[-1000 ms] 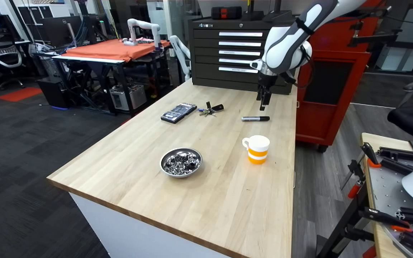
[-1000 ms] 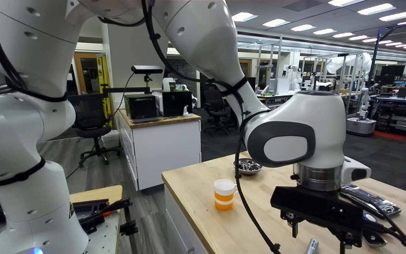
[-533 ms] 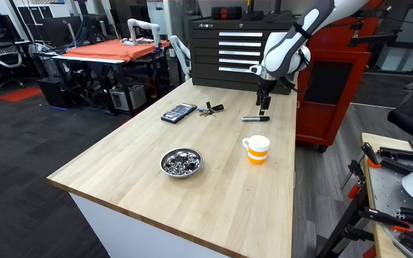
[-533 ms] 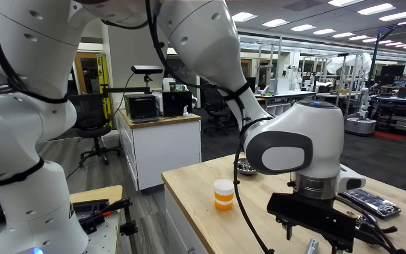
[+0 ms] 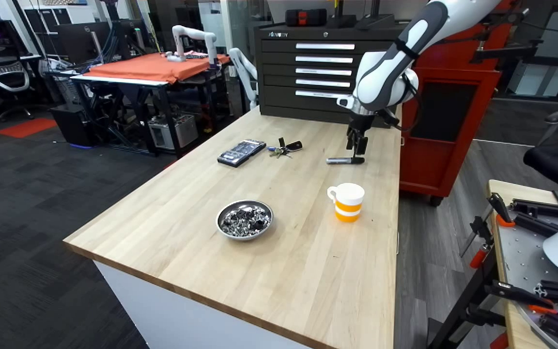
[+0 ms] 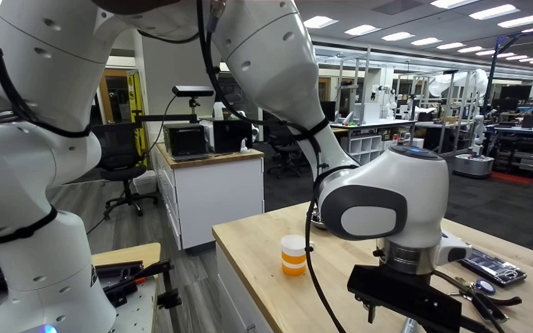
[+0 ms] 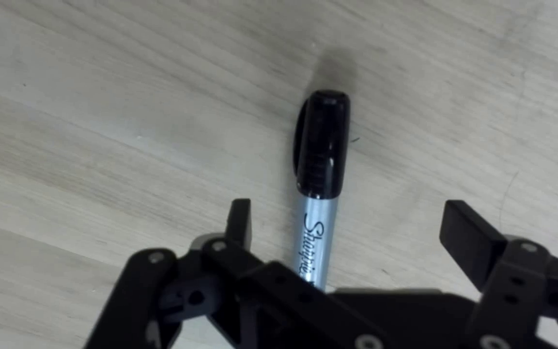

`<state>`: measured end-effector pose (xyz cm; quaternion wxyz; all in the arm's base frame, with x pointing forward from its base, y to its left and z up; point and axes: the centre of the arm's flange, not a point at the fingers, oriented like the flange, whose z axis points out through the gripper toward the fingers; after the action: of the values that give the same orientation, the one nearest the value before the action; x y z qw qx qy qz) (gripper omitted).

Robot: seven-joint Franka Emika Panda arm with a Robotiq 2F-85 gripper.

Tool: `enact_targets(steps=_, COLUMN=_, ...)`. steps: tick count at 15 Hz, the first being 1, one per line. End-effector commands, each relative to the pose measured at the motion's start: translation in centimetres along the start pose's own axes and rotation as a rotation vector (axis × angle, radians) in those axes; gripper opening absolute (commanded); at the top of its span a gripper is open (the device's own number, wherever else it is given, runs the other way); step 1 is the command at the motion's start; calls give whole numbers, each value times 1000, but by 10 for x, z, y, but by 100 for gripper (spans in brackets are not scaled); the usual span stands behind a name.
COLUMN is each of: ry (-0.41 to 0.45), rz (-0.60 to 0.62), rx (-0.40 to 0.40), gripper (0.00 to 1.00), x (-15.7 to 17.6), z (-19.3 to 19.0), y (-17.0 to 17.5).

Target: Pick up the pen from the table and put it in the cup.

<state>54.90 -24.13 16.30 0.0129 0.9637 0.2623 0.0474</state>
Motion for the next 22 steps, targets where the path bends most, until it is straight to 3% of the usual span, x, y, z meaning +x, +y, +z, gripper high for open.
enact_targets(steps=1, ry=-2, rz=-18, rx=25, gripper=100, x=-6, z=7, y=7)
enact_targets(steps=4, ry=-7, rz=-20, rx=34, gripper=100, x=-7, z=12, y=5)
enact_targets(steps=5, ry=-8, rz=-21, rx=36, gripper=96, x=-8, z=13, y=5)
enact_targets(steps=6, ry=-8, rz=-25, rx=38, gripper=74, x=-8, z=14, y=4)
enact_targets(steps=8, ry=-9, rz=-30, rx=40, gripper=69, x=-8, z=15, y=4)
enact_targets(steps=18, ry=-10, rz=-40, rx=47, gripper=5, x=-15, z=15, y=1)
enact_targets(steps=22, ry=-9, rz=-46, rx=27, gripper=7, x=-15, z=-2, y=0)
